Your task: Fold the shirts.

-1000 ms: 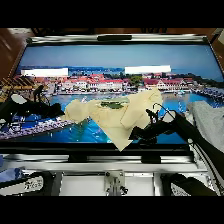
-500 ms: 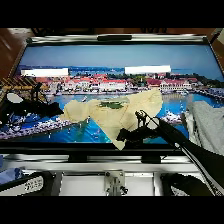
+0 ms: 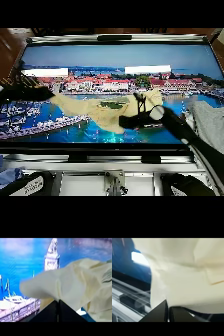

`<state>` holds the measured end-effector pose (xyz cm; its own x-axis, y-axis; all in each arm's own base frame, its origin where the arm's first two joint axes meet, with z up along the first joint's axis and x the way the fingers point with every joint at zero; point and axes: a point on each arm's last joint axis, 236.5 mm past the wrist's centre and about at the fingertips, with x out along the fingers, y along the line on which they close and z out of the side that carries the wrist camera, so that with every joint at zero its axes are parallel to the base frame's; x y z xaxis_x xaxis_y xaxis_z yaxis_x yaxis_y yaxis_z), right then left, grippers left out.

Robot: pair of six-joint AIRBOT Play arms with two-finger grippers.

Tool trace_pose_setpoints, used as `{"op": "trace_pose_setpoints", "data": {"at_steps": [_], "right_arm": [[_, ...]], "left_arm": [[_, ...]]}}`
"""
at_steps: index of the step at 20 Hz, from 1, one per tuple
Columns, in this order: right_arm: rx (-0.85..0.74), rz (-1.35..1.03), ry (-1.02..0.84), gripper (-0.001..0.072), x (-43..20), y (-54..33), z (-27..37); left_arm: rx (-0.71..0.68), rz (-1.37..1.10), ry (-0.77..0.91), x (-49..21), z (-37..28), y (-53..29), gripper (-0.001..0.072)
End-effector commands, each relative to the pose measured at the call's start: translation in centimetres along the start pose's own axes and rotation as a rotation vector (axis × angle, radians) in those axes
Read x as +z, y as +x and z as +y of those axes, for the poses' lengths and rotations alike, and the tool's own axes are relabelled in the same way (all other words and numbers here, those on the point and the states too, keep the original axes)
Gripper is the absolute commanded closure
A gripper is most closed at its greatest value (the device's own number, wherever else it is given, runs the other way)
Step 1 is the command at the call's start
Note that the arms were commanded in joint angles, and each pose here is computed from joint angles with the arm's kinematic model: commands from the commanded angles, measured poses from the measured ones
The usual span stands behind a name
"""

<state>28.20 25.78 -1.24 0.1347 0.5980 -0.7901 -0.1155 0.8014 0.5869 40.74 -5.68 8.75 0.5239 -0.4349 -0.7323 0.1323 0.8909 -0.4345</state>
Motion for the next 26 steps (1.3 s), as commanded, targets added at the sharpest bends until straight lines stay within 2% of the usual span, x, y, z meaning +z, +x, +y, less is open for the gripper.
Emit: {"op": "trace_pose_setpoints", "data": {"at_steps": [1,3,4,6,8,10,12,20,23,26], "right_arm": [[-0.191,-0.295,-0.305,0.0651,7.3,-14.4,1.4],[-0.296,-0.728,-0.411,0.0651,11.6,-30.4,5.0],[-0.343,-0.945,-0.453,0.0650,11.6,-38.5,7.2],[-0.425,-1.345,-0.514,0.0650,7.8,-52.9,11.4],[-0.453,-1.573,-0.549,0.0650,2.8,-60.4,14.2],[-0.446,-1.637,-0.549,0.0651,0.0,-62.5,15.1],[-0.427,-1.608,-0.530,0.0650,-0.4,-61.8,14.9],[-0.530,-1.336,-0.462,0.0650,3.6,-56.2,10.4],[-0.617,-1.038,-0.353,0.0650,6.2,-50.1,4.9],[-0.660,-0.683,-0.228,0.0650,9.3,-41.4,-1.4]], "left_arm": [[0.010,-0.373,0.161,9.1,-6.5,-11.7,0.0680],[0.013,-0.763,0.235,14.1,-12.3,-24.4,0.0680],[0.008,-0.976,0.272,15.1,-15.4,-31.8,0.0680],[-0.003,-1.317,0.341,13.5,-20.3,-44.0,0.0680],[-0.061,-1.514,0.337,9.9,-23.3,-51.1,0.0680],[-0.070,-1.549,0.370,6.8,-24.9,-53.2,0.0681],[-0.063,-1.503,0.370,5.5,-25.1,-52.7,0.0681],[0.040,-1.347,0.362,6.4,-22.4,-48.1,0.0681],[0.126,-1.226,0.335,7.3,-19.0,-43.8,0.0681],[0.200,-1.020,0.257,8.4,-13.1,-35.4,0.0680]]}}
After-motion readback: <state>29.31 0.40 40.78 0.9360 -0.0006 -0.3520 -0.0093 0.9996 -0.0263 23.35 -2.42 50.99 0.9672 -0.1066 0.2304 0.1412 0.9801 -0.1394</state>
